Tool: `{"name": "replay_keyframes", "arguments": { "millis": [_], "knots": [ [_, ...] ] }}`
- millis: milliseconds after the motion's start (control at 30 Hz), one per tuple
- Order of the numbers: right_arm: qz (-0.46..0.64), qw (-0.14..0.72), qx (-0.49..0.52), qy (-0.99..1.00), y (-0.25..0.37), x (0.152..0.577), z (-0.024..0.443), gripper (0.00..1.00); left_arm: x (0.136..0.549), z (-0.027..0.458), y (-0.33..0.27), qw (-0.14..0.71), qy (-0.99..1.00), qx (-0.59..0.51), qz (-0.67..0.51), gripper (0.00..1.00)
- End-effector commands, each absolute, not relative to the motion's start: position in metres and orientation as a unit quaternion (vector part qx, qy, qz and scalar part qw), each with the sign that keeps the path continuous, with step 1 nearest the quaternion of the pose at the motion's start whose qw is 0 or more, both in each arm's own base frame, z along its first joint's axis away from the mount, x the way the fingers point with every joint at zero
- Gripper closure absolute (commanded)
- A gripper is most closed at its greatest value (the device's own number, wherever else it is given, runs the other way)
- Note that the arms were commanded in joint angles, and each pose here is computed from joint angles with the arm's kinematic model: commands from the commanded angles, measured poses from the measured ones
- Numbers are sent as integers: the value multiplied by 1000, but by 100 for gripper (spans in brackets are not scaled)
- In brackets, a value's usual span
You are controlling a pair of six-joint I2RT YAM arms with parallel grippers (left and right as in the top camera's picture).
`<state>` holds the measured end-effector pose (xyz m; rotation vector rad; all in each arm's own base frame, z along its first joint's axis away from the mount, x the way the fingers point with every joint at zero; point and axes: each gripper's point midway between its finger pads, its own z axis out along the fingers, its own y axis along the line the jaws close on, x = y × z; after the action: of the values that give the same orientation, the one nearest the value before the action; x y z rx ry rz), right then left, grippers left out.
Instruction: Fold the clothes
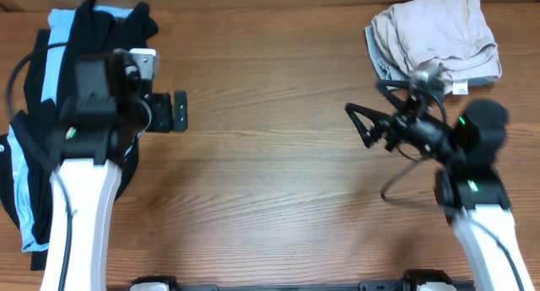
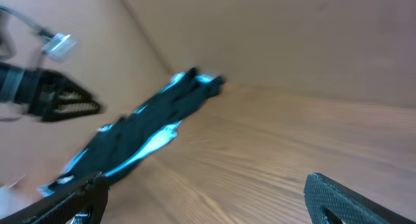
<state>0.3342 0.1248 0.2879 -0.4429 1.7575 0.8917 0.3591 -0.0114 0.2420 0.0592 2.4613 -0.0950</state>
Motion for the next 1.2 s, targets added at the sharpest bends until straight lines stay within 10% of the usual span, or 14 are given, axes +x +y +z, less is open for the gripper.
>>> {"name": "replay_keyframes", "arguments": {
  "millis": [0, 633, 867, 1167],
  "knots": [
    [488, 445, -204, 723, 151, 337, 266, 0, 379, 214, 24, 300, 953, -20, 32, 11],
    [487, 326, -227, 778, 265, 350, 134, 37, 416, 82, 125, 177, 971, -80, 137, 8],
    [485, 327, -226, 779, 265, 350, 134, 68, 398, 20, 166, 105, 977, -117, 145, 9],
    [472, 334, -219, 786, 263, 355, 131, 69, 397, 4, 180, 105, 977, -141, 120, 14]
  ]
}}
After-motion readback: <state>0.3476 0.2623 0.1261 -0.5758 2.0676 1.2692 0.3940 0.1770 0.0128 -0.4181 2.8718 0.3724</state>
